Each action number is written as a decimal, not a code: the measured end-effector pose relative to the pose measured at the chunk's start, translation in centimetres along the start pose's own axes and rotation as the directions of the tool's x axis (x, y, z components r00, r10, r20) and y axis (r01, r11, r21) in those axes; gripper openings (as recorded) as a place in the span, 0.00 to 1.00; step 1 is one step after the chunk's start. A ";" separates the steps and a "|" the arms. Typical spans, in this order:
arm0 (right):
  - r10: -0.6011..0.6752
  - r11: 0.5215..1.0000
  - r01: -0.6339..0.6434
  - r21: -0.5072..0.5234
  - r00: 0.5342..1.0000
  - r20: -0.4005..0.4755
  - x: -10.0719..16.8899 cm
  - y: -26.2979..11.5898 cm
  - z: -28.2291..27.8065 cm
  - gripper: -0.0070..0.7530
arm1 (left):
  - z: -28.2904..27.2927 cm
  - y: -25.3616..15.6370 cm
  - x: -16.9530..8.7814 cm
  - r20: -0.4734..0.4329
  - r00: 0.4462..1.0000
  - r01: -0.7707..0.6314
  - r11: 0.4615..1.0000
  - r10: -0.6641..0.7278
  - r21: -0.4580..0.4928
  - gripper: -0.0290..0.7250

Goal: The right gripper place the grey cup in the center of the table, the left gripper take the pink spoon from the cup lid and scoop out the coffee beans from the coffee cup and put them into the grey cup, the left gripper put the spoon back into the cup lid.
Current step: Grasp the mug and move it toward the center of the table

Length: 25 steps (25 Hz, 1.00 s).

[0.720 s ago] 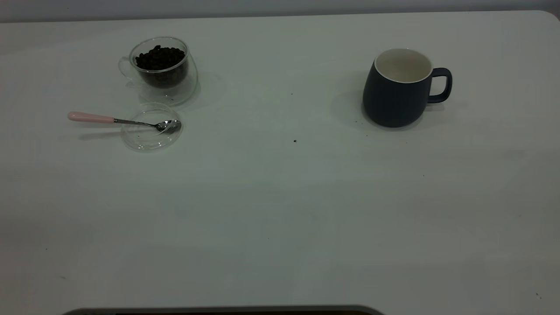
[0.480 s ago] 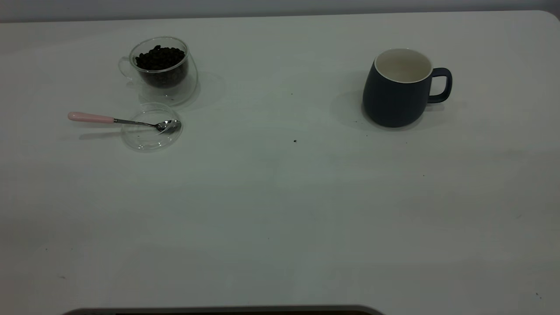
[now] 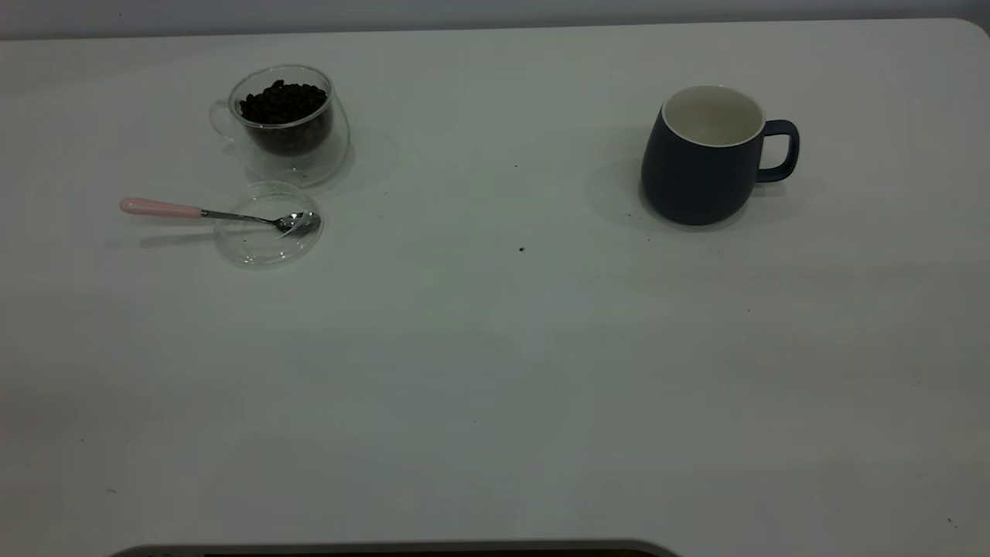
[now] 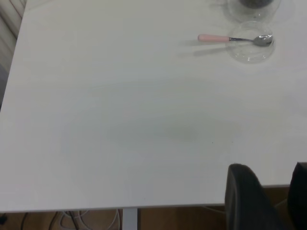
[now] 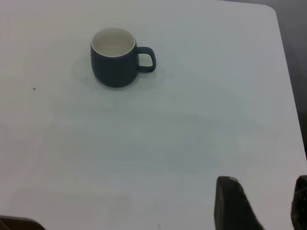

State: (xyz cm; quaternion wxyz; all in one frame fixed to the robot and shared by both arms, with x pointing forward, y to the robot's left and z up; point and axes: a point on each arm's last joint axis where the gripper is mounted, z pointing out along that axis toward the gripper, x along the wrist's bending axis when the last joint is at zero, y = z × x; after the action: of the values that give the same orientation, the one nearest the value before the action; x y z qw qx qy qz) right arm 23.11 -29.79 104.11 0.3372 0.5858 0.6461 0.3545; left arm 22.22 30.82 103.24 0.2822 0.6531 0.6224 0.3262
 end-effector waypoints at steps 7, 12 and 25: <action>0.000 1.000 0.000 0.000 1.000 0.000 0.0 0.0 0.0 0.45 | 0.0 0.0 0.0 0.000 1.000 0.000 1.000 0.000 0.000 0.41; 0.000 1.000 0.000 0.000 1.000 0.000 0.0 0.0 0.0 0.45 | 0.0 0.0 0.0 0.000 1.000 -0.001 1.000 0.001 0.000 0.41; -0.023 1.000 0.023 0.001 0.997 -0.070 0.1 0.0 0.0 0.45 | 0.0 0.0 0.0 0.000 1.000 -0.001 1.000 0.001 0.000 0.41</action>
State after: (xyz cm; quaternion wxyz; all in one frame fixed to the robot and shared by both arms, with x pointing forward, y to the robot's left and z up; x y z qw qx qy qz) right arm 23.12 -29.67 104.12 0.3181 0.5658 0.6645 0.3703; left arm 22.22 30.82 103.24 0.2820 0.6535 0.6220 0.3263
